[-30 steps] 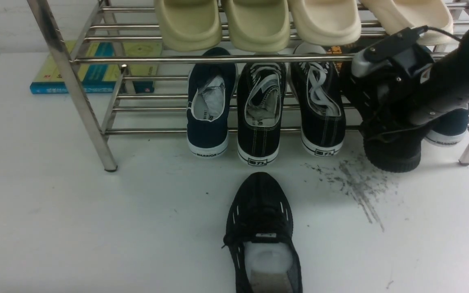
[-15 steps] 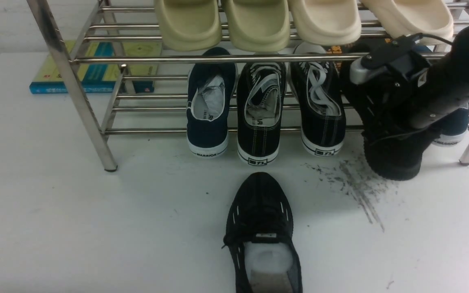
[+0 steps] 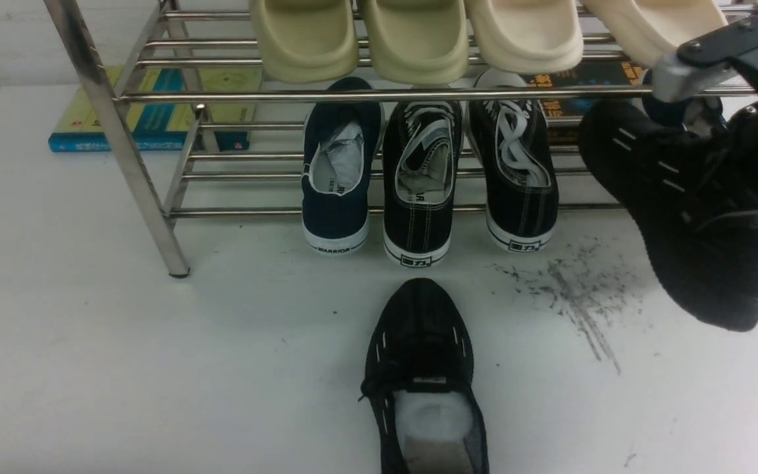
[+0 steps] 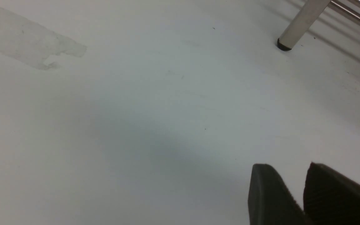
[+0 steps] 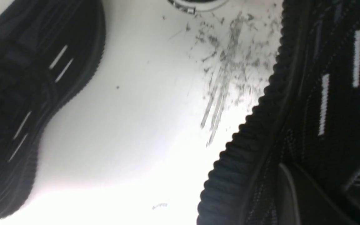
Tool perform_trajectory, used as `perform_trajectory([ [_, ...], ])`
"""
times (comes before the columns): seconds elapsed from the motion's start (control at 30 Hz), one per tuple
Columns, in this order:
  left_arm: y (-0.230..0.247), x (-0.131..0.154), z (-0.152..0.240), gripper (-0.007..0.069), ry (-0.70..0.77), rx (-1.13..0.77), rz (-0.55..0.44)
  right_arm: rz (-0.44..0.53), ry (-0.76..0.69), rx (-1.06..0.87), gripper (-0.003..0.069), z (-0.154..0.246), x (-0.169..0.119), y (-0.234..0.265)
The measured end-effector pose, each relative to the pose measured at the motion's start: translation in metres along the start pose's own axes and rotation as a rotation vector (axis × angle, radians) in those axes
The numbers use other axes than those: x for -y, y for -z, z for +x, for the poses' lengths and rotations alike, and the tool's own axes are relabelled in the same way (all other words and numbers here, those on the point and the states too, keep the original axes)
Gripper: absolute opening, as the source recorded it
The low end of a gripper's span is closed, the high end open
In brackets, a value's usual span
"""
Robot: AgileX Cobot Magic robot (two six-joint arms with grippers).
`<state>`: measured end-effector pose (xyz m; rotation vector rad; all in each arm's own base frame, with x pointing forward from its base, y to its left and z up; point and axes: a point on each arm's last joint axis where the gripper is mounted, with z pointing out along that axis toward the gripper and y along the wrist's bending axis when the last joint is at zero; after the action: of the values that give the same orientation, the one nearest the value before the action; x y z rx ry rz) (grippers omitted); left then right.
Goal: Take the shoes off the shelf with your hand on the white table.
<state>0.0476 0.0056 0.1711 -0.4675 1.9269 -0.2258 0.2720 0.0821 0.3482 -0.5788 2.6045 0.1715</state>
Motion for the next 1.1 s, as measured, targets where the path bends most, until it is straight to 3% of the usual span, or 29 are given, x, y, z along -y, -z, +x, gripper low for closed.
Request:
perform_trajectory([
  [0.3, 0.000, 0.000, 0.000, 0.0218, 0.000, 0.000, 0.000, -0.055, -0.072, -0.005, 0.0007, 0.038, -0.016, 0.054],
  [0.47, 0.000, 0.000, 0.000, 0.0222, 0.000, 0.000, 0.000, -0.126, -0.073, -0.022, 0.0007, 0.067, -0.033, 0.055],
  [0.63, 0.000, 0.000, 0.000, 0.0230, 0.000, 0.000, 0.000, -0.227, -0.046, -0.150, 0.0009, 0.097, -0.066, 0.034],
  [0.73, 0.000, 0.000, 0.000, 0.0232, 0.000, 0.000, 0.000, -0.240, -0.028, -0.209, 0.0009, 0.108, -0.088, 0.022],
  [0.87, 0.000, 0.000, 0.000, 0.0234, 0.000, 0.000, 0.000, -0.209, -0.036, -0.208, 0.0009, 0.109, -0.108, 0.014],
  [1.1, 0.000, 0.000, 0.000, 0.0239, 0.000, 0.000, 0.000, -0.017, -0.133, -0.148, 0.0010, 0.095, -0.145, -0.032],
])
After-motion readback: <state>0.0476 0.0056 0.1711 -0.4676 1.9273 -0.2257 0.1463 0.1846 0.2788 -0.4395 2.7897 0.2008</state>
